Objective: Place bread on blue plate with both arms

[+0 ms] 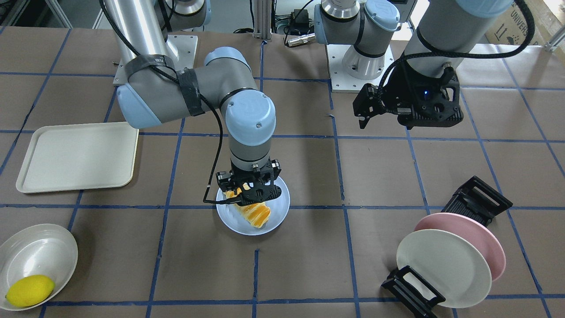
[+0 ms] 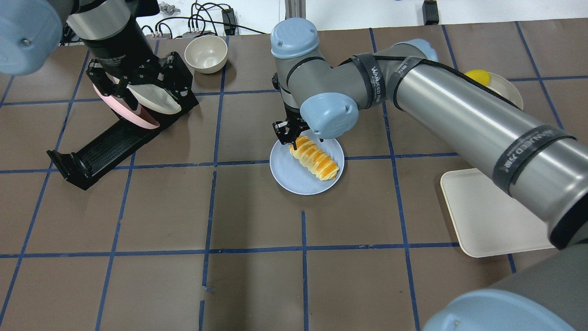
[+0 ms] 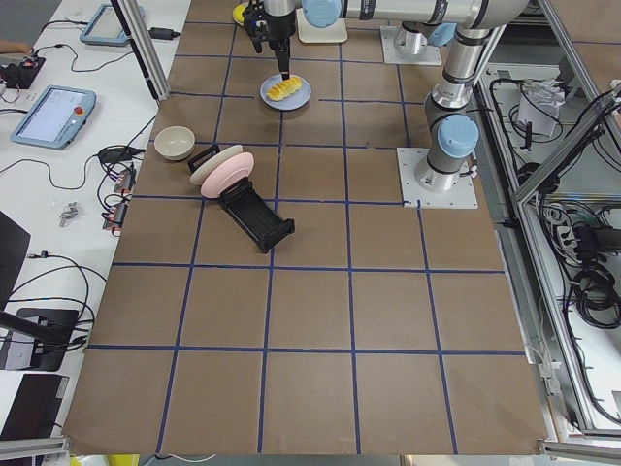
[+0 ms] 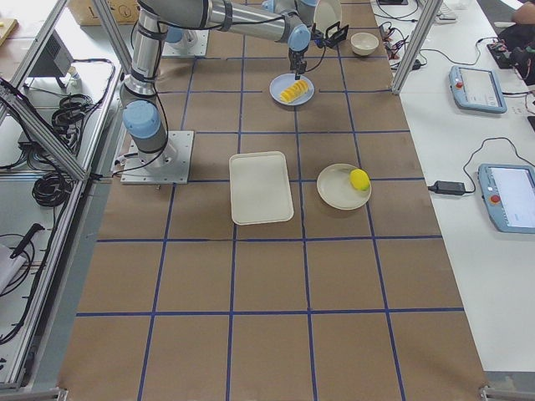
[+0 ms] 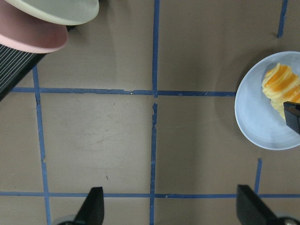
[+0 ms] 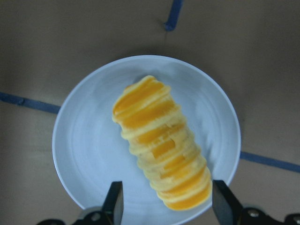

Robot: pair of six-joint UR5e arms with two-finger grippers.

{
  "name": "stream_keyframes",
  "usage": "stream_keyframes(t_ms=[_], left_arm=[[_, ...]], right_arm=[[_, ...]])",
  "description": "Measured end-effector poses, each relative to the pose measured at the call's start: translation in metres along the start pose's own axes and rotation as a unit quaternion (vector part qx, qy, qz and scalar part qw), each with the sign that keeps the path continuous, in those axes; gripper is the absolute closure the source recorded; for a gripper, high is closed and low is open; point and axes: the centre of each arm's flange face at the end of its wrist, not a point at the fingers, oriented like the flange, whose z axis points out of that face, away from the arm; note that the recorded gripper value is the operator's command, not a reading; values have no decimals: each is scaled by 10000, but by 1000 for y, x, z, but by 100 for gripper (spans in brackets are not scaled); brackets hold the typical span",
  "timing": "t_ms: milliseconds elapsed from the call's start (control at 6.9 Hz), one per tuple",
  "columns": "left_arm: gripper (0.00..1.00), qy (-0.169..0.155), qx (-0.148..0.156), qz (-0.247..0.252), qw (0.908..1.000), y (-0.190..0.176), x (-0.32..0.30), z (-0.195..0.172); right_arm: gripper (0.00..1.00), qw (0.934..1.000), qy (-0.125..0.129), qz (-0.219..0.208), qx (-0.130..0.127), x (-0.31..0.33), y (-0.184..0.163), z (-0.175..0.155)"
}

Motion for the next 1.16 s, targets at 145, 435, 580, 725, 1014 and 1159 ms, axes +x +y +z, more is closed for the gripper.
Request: stream_keyframes(t_ms=[145, 435, 580, 725, 1014, 1159], left_arm=[[0, -126, 30, 99, 9999, 6, -3, -6], [0, -178, 98, 137, 9997, 15, -5, -17], [0, -179, 89, 133, 9997, 21, -5, -23], [0, -166, 32, 120, 9998, 26, -7, -26], [0, -157, -98, 89, 9998, 14, -10, -19], [0, -158, -115, 84, 9998, 11, -10, -18]], right_arm=[[6, 10000, -11, -45, 22, 38, 13, -25], [0, 9998, -40, 143, 134, 133, 74, -77], [0, 9991, -55, 370, 173, 175, 117, -103], [0, 9982, -80, 559, 178, 199, 156, -128], [0, 9971, -151, 726, 178, 205, 195, -148], [0, 9969, -181, 728, 215, 202, 201, -153]])
